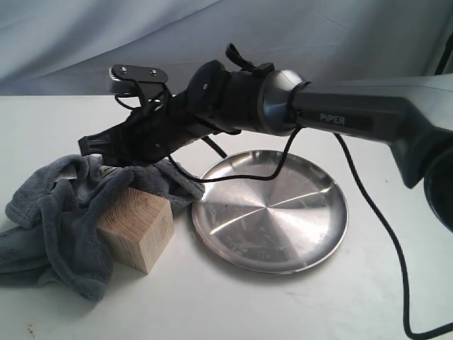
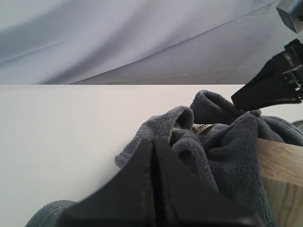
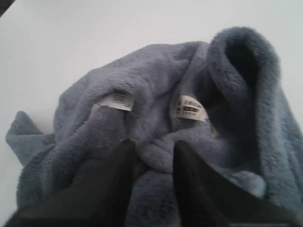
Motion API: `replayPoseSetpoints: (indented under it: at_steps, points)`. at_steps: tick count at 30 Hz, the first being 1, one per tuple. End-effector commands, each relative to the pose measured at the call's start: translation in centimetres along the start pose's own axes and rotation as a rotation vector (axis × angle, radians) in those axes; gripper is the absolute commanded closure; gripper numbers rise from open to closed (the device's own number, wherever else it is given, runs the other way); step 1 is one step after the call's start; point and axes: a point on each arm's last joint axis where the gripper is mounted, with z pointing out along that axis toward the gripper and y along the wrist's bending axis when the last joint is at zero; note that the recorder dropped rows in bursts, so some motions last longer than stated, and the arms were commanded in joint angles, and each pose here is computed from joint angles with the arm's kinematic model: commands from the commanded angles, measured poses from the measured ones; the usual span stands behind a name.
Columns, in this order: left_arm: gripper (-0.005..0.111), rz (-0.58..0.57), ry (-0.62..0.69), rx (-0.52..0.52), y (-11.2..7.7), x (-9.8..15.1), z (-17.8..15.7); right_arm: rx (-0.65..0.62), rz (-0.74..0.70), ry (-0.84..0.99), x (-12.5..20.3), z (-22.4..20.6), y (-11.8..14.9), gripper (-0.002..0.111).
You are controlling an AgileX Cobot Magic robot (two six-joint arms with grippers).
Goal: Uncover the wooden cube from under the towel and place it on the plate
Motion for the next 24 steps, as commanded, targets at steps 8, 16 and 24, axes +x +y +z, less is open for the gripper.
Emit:
replayPoseSetpoints:
  at_steps: [8,16,24]
  points:
    - [0.107,-0.009,-0.011,0.0,0.0,0.0,0.0,0.08,0.035,0.037,0.6,0.6,-2.3,0.035]
    - [0.107,-0.009,-0.011,0.0,0.0,0.0,0.0,0.06,0.117,0.072,2.0,2.3,-3.0,0.042]
    - [0.107,-0.011,-0.011,0.0,0.0,0.0,0.0,0.061,0.11,0.069,1.9,2.4,-3.0,0.084]
